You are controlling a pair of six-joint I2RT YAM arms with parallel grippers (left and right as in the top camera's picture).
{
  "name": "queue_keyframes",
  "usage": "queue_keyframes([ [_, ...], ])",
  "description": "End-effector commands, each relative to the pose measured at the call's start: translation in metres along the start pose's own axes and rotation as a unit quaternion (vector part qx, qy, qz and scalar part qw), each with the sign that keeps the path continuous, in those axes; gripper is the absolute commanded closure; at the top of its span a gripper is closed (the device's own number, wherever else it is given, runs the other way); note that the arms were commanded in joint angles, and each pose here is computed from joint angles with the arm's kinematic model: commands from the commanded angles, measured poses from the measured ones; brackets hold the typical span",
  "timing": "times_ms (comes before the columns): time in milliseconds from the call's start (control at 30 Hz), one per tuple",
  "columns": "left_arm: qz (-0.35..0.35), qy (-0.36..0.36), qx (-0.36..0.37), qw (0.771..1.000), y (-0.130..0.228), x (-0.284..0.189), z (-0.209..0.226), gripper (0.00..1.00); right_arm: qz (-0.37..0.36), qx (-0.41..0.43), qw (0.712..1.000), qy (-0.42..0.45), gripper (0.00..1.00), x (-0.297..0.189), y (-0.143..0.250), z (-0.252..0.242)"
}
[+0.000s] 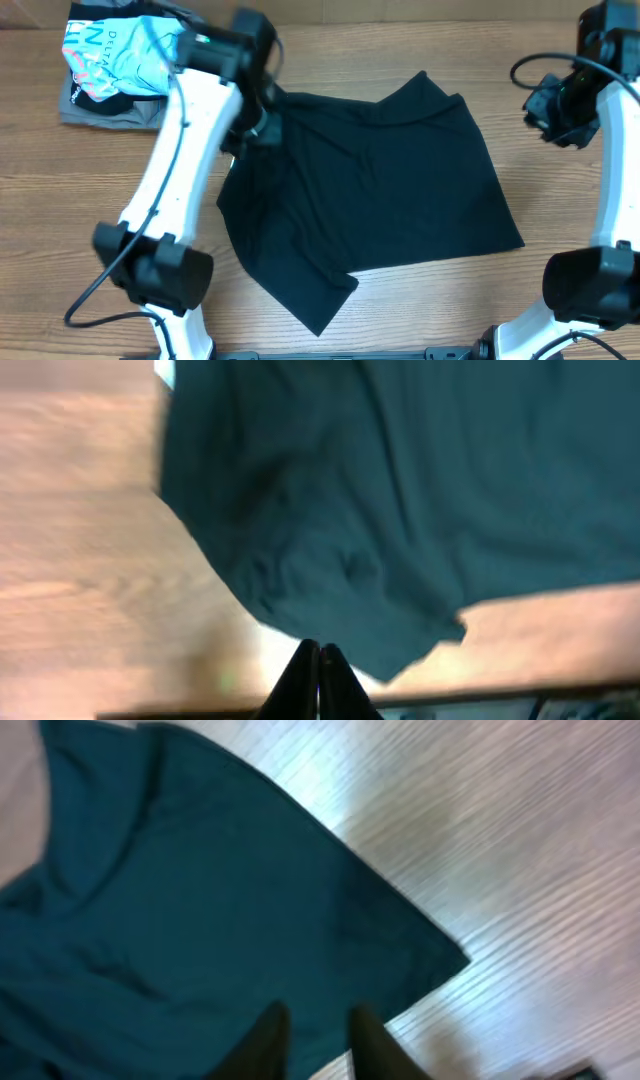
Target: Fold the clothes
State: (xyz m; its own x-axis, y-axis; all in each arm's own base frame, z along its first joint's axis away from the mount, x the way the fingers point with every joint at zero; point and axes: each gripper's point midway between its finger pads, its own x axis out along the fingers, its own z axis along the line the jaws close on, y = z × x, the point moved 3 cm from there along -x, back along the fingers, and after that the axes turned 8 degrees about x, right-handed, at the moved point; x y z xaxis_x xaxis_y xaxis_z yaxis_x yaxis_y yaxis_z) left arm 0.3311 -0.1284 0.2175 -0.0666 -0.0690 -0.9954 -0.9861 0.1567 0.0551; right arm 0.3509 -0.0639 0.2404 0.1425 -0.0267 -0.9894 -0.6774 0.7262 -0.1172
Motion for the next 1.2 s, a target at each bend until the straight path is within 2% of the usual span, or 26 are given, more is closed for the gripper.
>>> queue_keyframes([
  [0, 0.057, 0.012, 0.017, 0.998, 0.015, 0.031, -0.017, 0.96, 0.028, -0.005, 0.999, 0.014, 0.82, 0.025, 0.01, -0.005],
  [300, 0.127, -0.033, 0.006, 0.991, 0.045, 0.088, -0.02, 0.96, 0.084, -0.002, 0.996, 0.02, 0.81, 0.099, 0.035, -0.013],
  [467, 0.163, -0.045, -0.02, 0.985, 0.067, 0.139, -0.01, 0.96, 0.104, 0.001, 0.995, 0.012, 0.8, 0.131, 0.049, -0.018],
  [567, 0.158, -0.047, -0.041, 0.985, 0.07, 0.16, -0.004, 0.96, 0.118, 0.007, 0.993, -0.01, 0.85, 0.142, 0.057, -0.014],
  [867, 0.177, -0.05, -0.083, 0.979, 0.091, 0.195, 0.02, 0.96, 0.109, 0.028, 0.994, -0.009, 0.87, 0.166, 0.062, -0.019],
  [1167, 0.202, -0.051, -0.09, 0.974, 0.118, 0.219, 0.03, 0.96, 0.099, 0.069, 0.993, 0.013, 0.87, 0.204, 0.08, -0.04],
])
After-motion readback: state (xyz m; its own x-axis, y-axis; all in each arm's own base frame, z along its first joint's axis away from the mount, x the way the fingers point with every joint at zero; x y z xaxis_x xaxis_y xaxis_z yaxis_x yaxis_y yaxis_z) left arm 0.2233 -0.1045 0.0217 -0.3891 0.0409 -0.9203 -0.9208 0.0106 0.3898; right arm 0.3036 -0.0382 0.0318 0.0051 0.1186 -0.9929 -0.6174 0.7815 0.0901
